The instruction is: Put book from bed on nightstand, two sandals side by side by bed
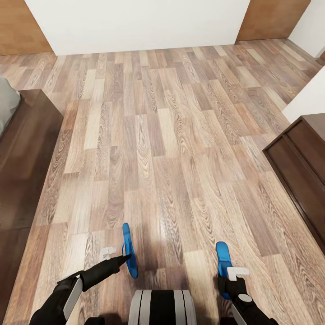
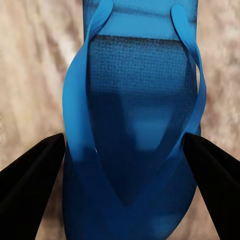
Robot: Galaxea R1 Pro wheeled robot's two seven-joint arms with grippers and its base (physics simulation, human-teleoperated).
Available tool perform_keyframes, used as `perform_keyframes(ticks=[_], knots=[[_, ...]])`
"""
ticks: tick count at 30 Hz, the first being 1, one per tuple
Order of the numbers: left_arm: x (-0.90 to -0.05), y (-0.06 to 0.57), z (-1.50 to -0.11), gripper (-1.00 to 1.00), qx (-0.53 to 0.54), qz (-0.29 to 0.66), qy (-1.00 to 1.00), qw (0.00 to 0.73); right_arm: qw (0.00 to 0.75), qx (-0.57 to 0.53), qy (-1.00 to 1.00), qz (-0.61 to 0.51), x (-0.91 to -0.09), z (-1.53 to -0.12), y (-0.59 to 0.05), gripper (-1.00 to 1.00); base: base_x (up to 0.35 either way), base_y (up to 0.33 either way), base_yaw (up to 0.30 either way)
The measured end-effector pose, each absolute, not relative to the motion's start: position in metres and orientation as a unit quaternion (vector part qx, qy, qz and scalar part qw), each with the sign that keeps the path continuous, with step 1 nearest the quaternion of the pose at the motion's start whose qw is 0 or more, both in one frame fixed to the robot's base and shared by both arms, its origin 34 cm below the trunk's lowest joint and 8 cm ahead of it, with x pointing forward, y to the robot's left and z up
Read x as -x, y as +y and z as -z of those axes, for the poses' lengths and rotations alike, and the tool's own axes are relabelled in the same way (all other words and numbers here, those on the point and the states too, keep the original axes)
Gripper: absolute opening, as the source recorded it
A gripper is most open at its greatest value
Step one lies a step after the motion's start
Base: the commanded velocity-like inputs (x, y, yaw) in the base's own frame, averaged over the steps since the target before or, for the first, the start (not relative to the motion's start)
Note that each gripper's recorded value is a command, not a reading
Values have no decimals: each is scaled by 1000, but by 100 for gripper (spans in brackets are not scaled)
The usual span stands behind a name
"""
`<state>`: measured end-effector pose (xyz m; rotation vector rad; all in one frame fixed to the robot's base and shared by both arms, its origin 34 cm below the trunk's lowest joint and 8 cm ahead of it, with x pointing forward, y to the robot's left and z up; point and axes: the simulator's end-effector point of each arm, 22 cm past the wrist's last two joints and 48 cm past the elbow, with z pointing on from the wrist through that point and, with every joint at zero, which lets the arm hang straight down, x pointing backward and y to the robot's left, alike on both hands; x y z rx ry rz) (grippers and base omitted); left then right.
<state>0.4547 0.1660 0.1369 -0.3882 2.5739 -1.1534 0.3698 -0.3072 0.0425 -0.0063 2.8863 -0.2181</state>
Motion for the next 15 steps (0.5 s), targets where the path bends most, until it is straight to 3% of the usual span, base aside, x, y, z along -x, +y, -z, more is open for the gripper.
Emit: perform_keyframes(ticks=[15], knots=[[-465,166,-149,-100,129,403,892,160,138,2,988,74,-383,-52,-306,-100,0,0,0]])
